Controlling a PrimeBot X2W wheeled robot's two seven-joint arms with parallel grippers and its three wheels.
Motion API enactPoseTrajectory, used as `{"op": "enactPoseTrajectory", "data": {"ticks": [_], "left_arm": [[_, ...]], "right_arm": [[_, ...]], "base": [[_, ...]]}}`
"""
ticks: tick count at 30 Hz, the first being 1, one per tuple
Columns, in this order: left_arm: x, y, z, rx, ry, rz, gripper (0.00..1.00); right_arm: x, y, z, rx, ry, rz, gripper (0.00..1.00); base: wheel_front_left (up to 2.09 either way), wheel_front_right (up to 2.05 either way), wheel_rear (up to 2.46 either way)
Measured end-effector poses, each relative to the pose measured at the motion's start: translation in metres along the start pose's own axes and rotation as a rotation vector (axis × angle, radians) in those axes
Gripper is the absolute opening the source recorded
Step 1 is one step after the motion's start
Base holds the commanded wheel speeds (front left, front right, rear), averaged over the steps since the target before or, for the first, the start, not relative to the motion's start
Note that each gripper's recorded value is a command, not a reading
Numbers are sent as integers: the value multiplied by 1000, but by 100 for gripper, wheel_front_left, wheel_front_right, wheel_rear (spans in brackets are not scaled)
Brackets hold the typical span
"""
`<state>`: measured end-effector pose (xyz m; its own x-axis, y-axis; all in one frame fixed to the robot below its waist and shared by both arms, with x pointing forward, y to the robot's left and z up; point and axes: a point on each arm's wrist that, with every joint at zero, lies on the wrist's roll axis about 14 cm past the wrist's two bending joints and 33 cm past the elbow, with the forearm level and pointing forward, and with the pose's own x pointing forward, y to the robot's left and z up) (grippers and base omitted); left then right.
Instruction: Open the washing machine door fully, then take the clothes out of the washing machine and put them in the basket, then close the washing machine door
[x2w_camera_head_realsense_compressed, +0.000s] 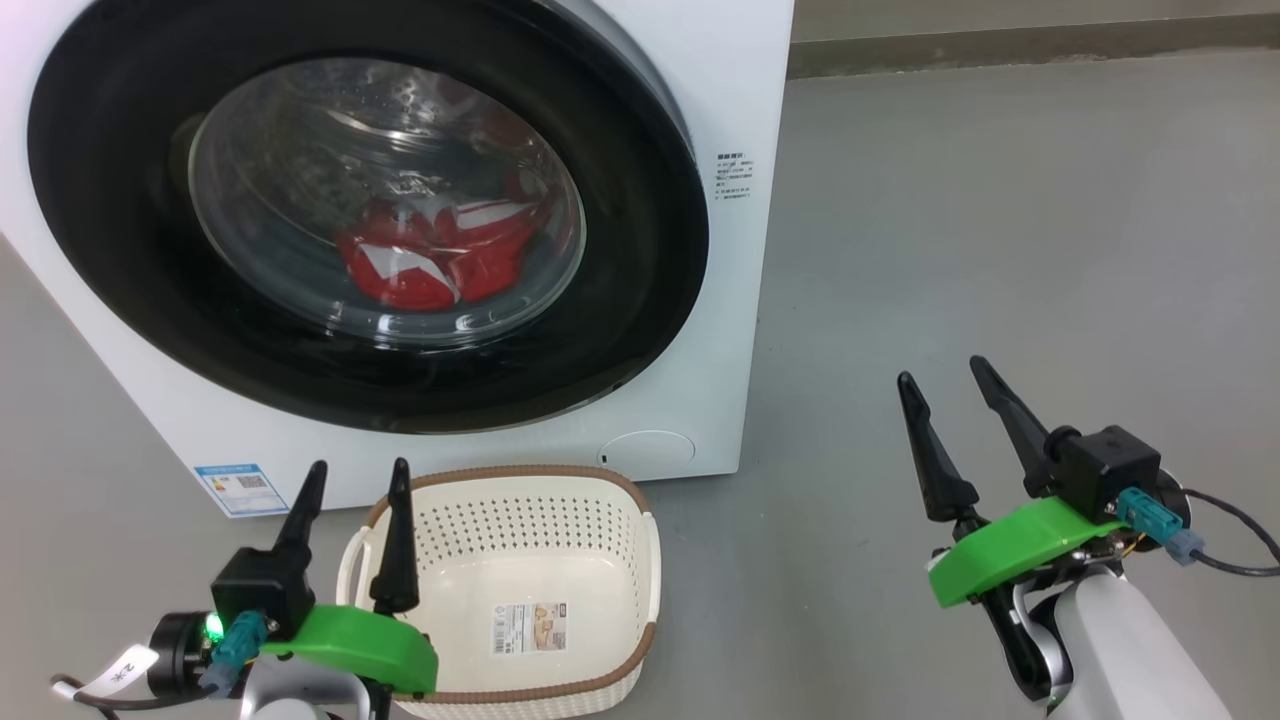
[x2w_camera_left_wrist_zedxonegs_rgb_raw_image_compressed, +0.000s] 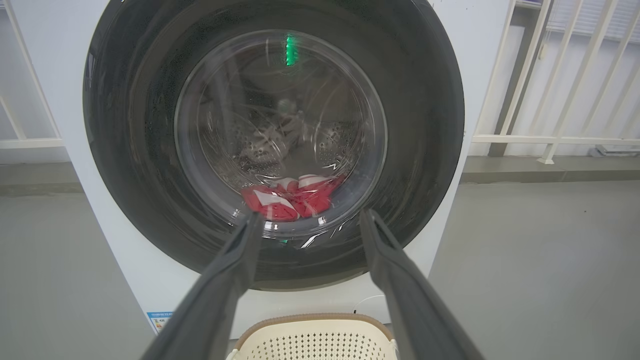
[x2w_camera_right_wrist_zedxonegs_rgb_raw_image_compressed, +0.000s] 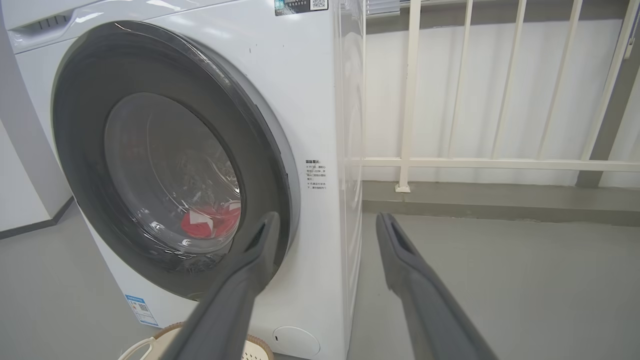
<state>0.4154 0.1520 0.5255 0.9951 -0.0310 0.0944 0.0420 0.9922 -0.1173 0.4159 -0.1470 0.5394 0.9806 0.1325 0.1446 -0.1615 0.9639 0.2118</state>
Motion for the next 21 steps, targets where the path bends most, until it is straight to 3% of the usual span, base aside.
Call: {"op": "enactPoseTrajectory", "data": {"ticks": [21], "left_arm": [[-1,2,-6,-13,17,14,100]], "right_arm": [[5,0,2,-4,-4,3,100]], "base": [[0,0,0]]}}
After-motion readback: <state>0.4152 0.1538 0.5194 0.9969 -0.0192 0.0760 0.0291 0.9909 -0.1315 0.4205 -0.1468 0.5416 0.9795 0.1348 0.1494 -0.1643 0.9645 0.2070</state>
